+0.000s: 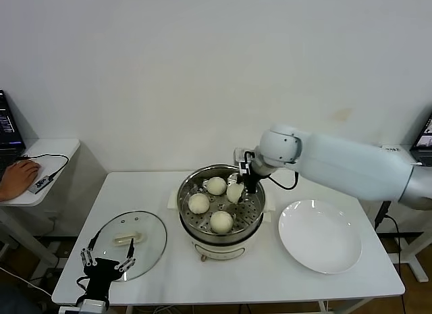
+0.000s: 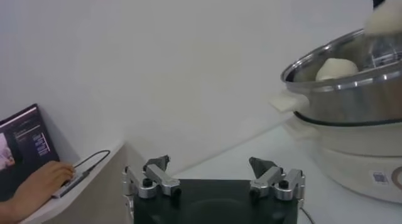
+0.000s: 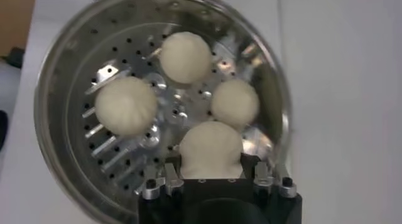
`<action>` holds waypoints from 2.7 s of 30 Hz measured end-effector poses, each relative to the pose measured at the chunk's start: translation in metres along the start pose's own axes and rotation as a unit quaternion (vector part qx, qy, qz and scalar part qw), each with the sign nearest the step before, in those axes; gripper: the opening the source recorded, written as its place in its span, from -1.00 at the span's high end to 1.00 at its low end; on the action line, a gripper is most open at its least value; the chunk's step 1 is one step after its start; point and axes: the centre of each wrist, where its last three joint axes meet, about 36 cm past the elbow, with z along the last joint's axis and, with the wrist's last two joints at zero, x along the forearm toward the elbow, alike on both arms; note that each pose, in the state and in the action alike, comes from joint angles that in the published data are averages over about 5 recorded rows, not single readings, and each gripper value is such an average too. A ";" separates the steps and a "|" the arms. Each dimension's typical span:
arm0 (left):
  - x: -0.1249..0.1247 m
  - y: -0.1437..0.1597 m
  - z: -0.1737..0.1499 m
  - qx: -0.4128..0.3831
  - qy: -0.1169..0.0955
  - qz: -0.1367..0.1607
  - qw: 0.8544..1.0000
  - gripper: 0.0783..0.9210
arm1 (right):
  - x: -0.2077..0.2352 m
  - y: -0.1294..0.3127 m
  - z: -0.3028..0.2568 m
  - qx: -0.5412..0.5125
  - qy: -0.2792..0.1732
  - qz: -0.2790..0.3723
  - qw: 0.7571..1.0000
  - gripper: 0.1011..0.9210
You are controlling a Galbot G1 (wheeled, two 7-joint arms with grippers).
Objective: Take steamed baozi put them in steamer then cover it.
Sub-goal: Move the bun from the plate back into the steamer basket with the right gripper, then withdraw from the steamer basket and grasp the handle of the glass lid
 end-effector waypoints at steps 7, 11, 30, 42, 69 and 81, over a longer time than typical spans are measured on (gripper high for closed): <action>-0.001 -0.001 -0.001 0.002 -0.002 0.000 1.000 -0.77 | -0.016 0.002 -0.004 0.008 0.012 -0.007 1.000 -0.23; -0.001 -0.001 -0.001 0.002 -0.003 0.000 1.000 -0.77 | -0.022 0.003 -0.003 0.013 0.018 -0.006 1.000 -0.22; -0.003 -0.001 -0.002 0.003 -0.004 -0.002 1.000 -0.77 | -0.007 -0.001 0.001 0.025 0.007 0.019 0.999 -0.75; -0.009 -0.004 0.004 0.008 -0.002 0.001 1.000 -0.77 | 0.016 0.035 0.035 -0.046 -0.119 0.138 0.982 -0.76; -0.022 -0.009 0.037 -0.057 0.003 0.003 0.998 -0.77 | -0.071 0.204 0.176 -0.318 -0.431 0.457 0.710 -0.76; -0.025 0.016 0.070 -0.311 -0.025 0.020 0.950 -0.77 | -0.073 0.323 0.209 -0.409 -0.372 0.541 0.634 -0.76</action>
